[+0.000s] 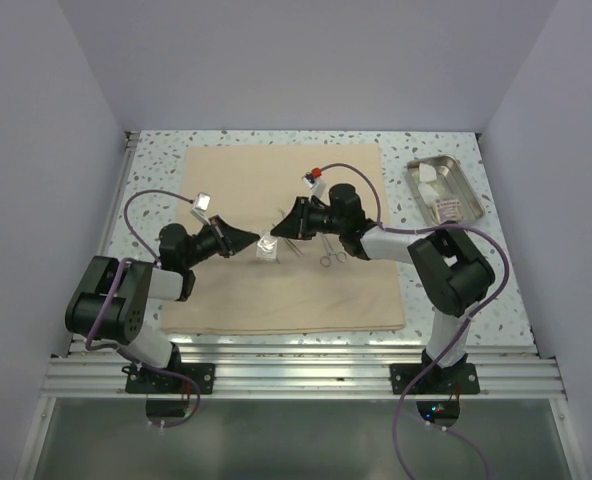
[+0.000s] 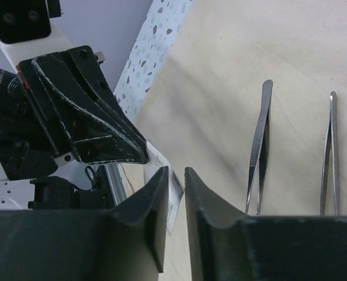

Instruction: Prepare the surgical pack

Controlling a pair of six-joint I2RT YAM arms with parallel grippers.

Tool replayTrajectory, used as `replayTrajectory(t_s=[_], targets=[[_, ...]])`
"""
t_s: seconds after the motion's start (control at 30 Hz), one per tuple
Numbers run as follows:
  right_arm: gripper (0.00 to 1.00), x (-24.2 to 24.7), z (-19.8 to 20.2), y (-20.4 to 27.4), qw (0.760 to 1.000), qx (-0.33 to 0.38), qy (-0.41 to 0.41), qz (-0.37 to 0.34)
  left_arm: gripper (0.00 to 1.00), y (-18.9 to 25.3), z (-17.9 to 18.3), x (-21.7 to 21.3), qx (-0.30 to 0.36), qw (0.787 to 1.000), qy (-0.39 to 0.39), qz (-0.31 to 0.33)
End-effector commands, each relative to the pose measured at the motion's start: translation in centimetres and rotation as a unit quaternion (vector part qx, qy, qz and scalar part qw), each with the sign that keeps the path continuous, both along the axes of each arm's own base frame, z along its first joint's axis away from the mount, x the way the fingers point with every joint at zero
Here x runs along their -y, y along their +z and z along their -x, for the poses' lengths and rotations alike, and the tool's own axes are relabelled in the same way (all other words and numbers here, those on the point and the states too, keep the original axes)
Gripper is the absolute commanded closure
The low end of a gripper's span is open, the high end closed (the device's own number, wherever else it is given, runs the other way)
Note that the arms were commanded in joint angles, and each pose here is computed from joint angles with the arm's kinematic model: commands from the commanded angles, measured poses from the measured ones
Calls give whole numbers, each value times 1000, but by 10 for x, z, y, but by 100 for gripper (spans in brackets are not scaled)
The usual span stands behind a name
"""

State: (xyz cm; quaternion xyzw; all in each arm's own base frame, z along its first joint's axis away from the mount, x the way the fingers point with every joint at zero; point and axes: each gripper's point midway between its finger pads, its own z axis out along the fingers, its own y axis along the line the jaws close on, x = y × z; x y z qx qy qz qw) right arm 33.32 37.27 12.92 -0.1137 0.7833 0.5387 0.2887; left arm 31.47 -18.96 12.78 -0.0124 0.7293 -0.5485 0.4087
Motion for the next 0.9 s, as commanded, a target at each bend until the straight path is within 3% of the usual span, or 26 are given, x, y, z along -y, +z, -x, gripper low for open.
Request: replayTrajectory(t_s=[0.0, 0.1, 0.2, 0.23, 0.33, 0.53, 0.73, 0.83, 0.87], targets=[[82, -10, 4, 16, 999, 19, 22, -29, 100, 9, 0, 1, 26, 1000, -5, 5], [98, -11, 6, 20, 999, 20, 25, -32, 100, 7, -1, 0, 25, 1000, -4, 0], [100, -8, 4, 22, 999, 22, 14, -28, 98, 6, -2, 0, 23, 1000, -2, -2], [100, -7, 3, 23, 999, 26, 11, -26, 93, 5, -3, 0, 22, 1000, -1, -6], [100, 1, -1, 26, 999, 37, -12, -7, 61, 3, -4, -2, 21, 1000, 5, -17], [100, 29, -20, 32, 995, 45, -82, 37, 30, 2, -10, -16, 27, 996, 50, -64], [100, 108, -60, 43, 981, 23, -187, 37, 29, 3, -15, -32, 35, 989, 100, -107], [100, 182, -88, 43, 960, 3, -276, 46, 27, -2, -16, -39, 28, 985, 117, -122], [100, 225, -99, 44, 943, -5, -329, 53, 27, -2, -16, -40, 27, 984, 121, -125]])
